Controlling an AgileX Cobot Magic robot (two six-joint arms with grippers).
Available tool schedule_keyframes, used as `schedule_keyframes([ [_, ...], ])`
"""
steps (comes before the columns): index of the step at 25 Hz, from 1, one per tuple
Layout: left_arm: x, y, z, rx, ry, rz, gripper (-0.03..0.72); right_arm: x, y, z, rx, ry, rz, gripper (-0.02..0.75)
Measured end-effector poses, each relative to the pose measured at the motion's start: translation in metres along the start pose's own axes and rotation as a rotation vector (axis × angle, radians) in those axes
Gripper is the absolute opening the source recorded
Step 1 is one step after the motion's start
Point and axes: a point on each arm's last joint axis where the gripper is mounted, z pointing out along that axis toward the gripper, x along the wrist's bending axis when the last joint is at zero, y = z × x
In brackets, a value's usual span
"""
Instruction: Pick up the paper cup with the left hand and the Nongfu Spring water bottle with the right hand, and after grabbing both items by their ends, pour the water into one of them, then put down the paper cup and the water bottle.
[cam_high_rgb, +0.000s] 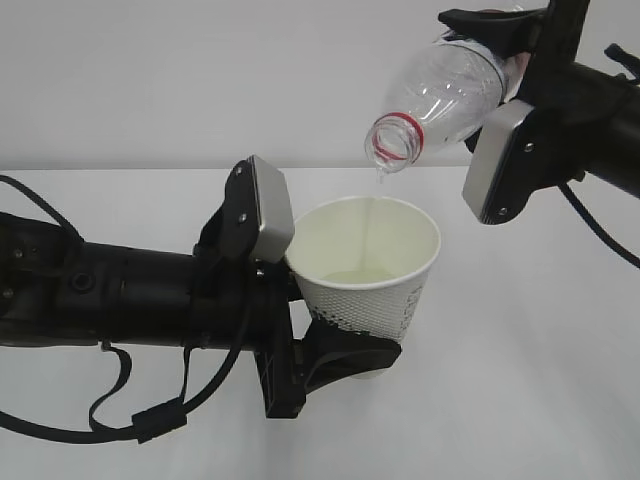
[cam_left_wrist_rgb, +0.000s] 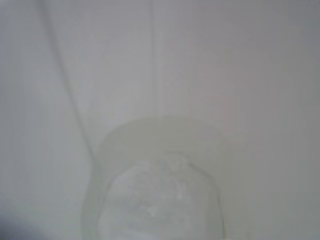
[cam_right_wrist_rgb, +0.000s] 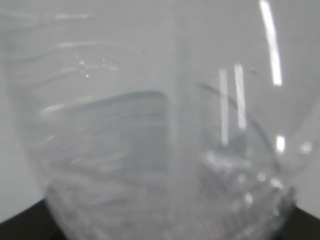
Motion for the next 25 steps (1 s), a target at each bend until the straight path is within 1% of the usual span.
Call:
schedule_keyframes([
  [25,0.0001,-0.0001,0.0000,0.002,0.001,0.000,0.507,0.0000,0.0000,0.0000,0.000,0.000,-0.015,0.477],
])
